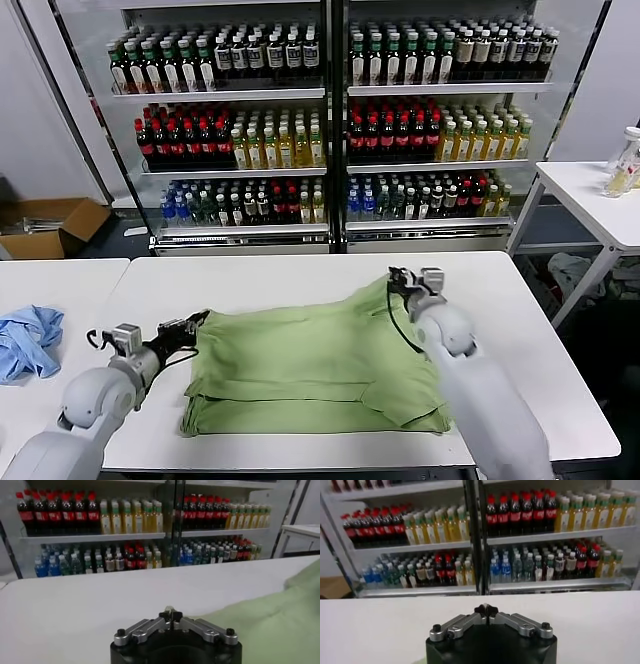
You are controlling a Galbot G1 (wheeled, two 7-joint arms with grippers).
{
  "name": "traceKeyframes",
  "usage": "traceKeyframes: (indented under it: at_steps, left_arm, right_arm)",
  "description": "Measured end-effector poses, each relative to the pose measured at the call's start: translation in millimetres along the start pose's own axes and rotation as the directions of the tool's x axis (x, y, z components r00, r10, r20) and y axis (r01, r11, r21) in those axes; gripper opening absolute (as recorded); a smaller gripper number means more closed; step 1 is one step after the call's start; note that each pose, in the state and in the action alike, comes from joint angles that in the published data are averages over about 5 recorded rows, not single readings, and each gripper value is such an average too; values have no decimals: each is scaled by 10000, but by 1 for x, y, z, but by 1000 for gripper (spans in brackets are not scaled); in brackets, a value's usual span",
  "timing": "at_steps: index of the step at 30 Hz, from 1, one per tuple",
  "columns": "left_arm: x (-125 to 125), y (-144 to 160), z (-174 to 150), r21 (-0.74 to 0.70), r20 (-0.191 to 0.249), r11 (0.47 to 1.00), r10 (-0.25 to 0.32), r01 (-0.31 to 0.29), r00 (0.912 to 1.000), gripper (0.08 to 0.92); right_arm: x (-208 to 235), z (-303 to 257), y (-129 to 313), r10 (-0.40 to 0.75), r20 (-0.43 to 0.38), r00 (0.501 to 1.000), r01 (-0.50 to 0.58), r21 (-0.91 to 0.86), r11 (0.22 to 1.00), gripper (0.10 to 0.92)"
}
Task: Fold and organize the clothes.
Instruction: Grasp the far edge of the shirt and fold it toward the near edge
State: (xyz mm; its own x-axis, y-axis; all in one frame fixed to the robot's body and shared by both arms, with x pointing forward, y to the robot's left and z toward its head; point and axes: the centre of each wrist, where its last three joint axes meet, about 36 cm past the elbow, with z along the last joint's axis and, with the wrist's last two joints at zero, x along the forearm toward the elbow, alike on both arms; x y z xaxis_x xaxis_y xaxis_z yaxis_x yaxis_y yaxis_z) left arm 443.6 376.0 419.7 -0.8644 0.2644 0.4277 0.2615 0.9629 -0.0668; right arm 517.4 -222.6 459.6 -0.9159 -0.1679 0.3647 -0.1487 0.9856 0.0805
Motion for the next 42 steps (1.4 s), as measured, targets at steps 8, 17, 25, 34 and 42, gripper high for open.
traceKeyframes:
  at_steps: [8,17,25,34,42]
  left_arm:
    - [29,-1,19,193,-78,9998,-14,16,10000,86]
    - [50,-10,42,321,-529,9991,306,-290,9981,86]
    - [61,-7,49,151,-1054,9996,262,-247,9941,86]
    - [71,-13,48,17,-1057,10000,79,-78,9944,252]
    - [84,-39,41,143,-597,9987,-486,495,9970,486]
  right_arm:
    - [77,19,0,-235,165,9996,230,284,9993,107]
    - [142,43,7,-158,3,9999,157,622,9979,107]
    - [171,69,6,237,-503,9985,-182,1079,9940,107]
    - [189,82,7,604,-671,9959,-497,1519,9872,284]
    - [201,88,15,727,-687,9950,-603,1673,9841,518]
